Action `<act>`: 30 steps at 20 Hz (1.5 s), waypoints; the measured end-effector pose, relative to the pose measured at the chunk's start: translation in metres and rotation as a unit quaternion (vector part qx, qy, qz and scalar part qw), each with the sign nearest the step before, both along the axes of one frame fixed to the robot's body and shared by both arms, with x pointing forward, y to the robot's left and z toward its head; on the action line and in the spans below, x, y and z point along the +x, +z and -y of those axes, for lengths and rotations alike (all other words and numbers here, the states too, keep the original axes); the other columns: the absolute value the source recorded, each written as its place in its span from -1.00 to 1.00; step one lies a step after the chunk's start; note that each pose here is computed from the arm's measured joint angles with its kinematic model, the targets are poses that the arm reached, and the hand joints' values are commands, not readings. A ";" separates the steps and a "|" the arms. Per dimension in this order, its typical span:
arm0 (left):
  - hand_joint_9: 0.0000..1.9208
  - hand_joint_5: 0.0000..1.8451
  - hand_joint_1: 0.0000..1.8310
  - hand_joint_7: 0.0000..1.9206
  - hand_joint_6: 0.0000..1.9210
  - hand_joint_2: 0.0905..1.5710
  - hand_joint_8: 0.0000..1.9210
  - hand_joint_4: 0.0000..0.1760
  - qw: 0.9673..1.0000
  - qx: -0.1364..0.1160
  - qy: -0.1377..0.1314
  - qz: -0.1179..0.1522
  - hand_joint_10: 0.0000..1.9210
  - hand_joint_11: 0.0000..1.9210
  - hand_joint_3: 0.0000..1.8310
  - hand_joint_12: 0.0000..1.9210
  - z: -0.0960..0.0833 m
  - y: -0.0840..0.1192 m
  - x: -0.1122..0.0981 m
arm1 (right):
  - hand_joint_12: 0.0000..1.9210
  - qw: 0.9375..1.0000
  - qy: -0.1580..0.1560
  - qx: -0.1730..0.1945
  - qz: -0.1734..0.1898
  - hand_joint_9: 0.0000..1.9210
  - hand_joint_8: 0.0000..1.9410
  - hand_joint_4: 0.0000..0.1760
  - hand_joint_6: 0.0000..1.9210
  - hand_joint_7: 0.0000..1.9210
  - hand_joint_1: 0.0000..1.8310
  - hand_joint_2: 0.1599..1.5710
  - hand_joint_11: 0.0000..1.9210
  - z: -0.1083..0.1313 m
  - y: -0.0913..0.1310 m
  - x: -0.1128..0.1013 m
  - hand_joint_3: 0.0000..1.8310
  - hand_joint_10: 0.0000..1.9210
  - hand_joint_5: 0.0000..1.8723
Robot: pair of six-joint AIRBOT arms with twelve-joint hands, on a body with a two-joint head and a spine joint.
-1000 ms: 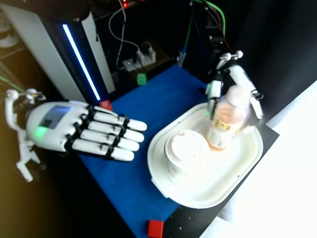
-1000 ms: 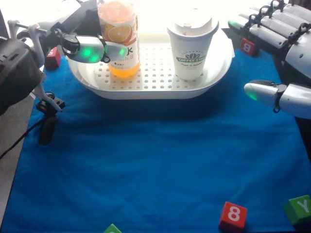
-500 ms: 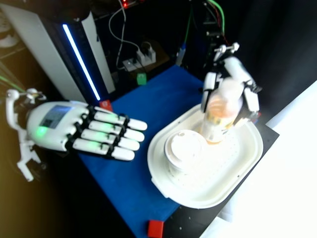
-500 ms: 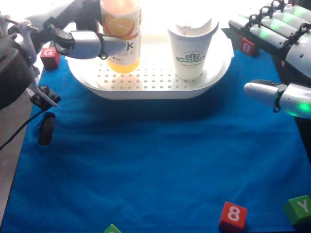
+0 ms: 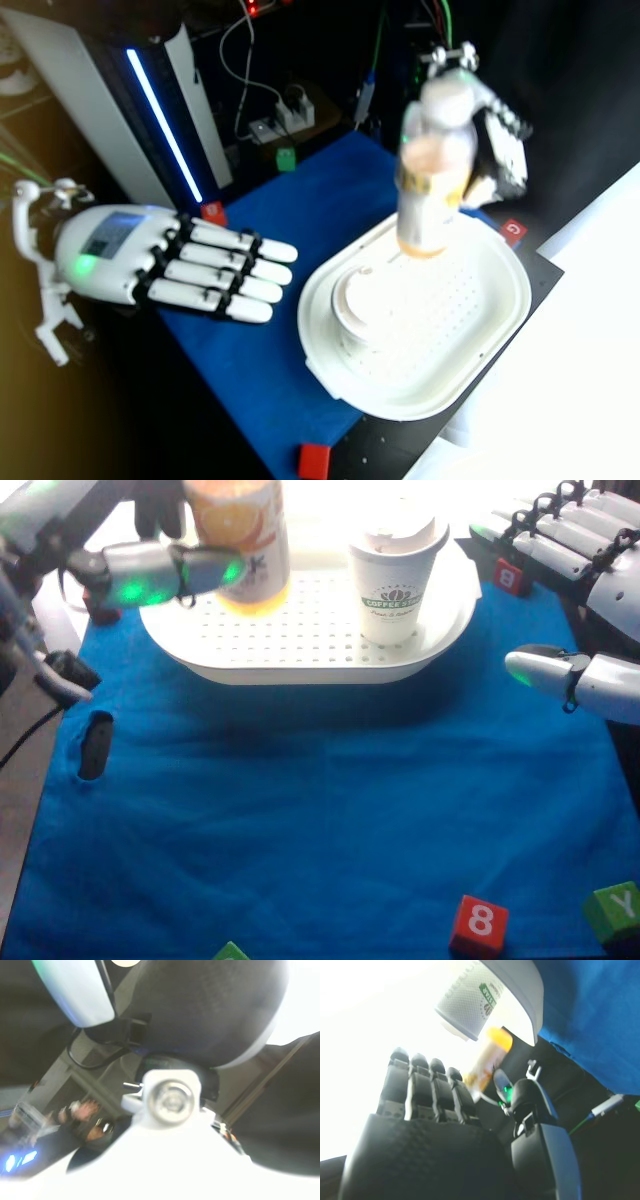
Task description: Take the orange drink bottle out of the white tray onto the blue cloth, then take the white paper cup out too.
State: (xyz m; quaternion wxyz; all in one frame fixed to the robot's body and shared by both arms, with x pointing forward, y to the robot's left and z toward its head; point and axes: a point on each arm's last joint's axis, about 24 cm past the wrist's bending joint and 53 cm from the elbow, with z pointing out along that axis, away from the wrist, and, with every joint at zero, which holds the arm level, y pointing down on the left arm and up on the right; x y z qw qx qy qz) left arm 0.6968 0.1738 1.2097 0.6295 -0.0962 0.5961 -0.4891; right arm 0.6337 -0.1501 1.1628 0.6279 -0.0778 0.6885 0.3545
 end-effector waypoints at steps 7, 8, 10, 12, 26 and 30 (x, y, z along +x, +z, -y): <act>-0.24 -0.31 0.23 -0.24 0.47 0.61 0.57 -1.00 0.999 -0.030 -0.024 0.009 0.58 -0.19 -1.00 0.83 -0.001 -0.011 -0.060 | -0.99 1.000 -0.005 0.002 -0.009 -1.00 -1.00 -1.00 -1.00 -1.00 -0.74 0.69 -0.98 0.002 -0.004 -0.001 -1.00 -1.00 -1.00; -0.21 -0.33 0.26 -0.21 0.45 0.60 0.56 -1.00 0.999 -0.025 -0.026 -0.001 0.54 -0.16 -1.00 0.82 -0.001 -0.021 -0.064 | -0.98 1.000 -0.005 0.002 -0.009 -1.00 -1.00 -1.00 -1.00 -1.00 -0.83 0.70 -0.98 0.002 -0.004 -0.001 -1.00 -1.00 -1.00; -0.28 -0.33 0.23 -0.26 0.49 0.61 0.57 -1.00 0.999 -0.020 -0.020 -0.023 0.47 -0.26 -1.00 0.80 -0.006 -0.034 -0.064 | -0.98 1.000 -0.003 0.003 -0.009 -1.00 -1.00 -1.00 -1.00 -1.00 -0.86 0.70 -1.00 0.000 -0.005 -0.001 -1.00 -1.00 -1.00; -0.39 -0.44 0.24 -0.22 0.57 0.64 0.58 -1.00 0.999 -0.014 -0.010 -0.045 0.50 -0.40 -1.00 0.93 -0.011 -0.046 -0.060 | -1.00 1.000 -0.002 0.004 -0.010 -1.00 -1.00 -1.00 -1.00 -1.00 -0.82 0.70 -1.00 -0.001 -0.006 -0.002 -1.00 -1.00 -1.00; -1.00 -1.00 -0.43 -1.00 -1.00 0.22 -1.00 0.71 0.992 0.039 -0.026 -0.119 -1.00 -1.00 -1.00 -1.00 -0.020 -0.091 -0.085 | -1.00 1.000 -0.003 0.008 -0.012 -1.00 -1.00 -1.00 -1.00 -1.00 -0.78 0.73 -1.00 0.000 -0.005 -0.001 -1.00 -1.00 -1.00; -1.00 -1.00 -0.45 -1.00 -1.00 0.29 -1.00 0.39 0.995 0.035 0.000 -0.096 -1.00 -1.00 -0.99 -1.00 -0.044 -0.076 -0.095 | -1.00 1.000 -0.005 0.028 -0.008 -1.00 -1.00 -0.92 -1.00 -1.00 -0.66 0.68 -1.00 0.006 0.006 0.001 -1.00 -1.00 -1.00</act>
